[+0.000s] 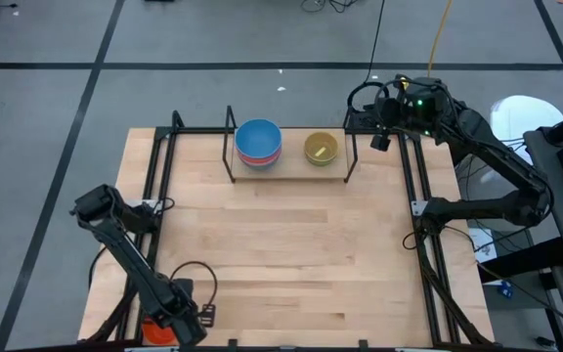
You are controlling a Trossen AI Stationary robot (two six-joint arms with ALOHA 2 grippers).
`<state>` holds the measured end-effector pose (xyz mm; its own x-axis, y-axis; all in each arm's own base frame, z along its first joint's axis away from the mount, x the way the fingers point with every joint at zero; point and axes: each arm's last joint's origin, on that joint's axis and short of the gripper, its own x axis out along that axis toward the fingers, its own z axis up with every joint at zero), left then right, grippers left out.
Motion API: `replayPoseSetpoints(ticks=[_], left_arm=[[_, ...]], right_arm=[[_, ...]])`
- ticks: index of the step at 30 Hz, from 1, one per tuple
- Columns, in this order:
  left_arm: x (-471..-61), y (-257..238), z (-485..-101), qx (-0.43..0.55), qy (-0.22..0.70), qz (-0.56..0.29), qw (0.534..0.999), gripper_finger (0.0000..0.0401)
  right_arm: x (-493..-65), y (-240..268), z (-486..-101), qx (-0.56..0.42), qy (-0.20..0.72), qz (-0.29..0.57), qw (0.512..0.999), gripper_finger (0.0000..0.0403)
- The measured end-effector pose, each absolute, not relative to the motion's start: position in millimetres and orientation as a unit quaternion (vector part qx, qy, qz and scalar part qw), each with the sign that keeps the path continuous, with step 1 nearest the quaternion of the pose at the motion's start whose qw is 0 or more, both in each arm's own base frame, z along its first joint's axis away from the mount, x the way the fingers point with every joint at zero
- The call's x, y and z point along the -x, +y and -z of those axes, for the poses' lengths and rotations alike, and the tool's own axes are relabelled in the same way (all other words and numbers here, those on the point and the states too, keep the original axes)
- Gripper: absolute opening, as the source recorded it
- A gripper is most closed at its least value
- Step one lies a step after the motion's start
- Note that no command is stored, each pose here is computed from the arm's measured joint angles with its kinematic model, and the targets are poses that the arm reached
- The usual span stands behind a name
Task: Place and stack bowls onto a shelf
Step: Stack the light orange bowl on top of the yellow bowl on the shelf
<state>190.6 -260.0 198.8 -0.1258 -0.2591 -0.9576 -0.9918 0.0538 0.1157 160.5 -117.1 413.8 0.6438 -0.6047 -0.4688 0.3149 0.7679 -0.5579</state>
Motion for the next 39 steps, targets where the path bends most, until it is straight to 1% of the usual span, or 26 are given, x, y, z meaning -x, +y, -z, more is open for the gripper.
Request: replayPoseSetpoints(ticks=[15,22,24,27,28,33,39], left_arm=[[-189,-271,-172,0.486,0.606,-0.472,0.416,0.0081],[-188,-276,-159,0.454,0.624,-0.459,0.44,0.0079],[-188,-276,-159,0.457,0.622,-0.461,0.438,0.0068],[-189,-275,-159,0.458,0.622,-0.461,0.437,0.0022],[-190,-275,-159,0.456,0.625,-0.457,0.44,0.0013],[-196,-272,-159,0.448,0.639,-0.432,0.451,0.0006],[-218,-248,-168,0.417,0.669,-0.371,0.491,0.0004]], right_arm=[[-161,-117,-414,0.218,0.331,0.262,0.88,0.0],[-161,-117,-414,0.218,0.331,0.262,0.88,0.0],[-161,-117,-414,0.217,0.331,0.262,0.88,0.0],[-161,-117,-414,0.217,0.331,0.262,0.88,0.0],[-161,-117,-414,0.217,0.331,0.262,0.88,0.0],[-161,-117,-414,0.218,0.331,0.262,0.88,0.0],[-160,-117,-414,0.218,0.331,0.262,0.88,0.0]])
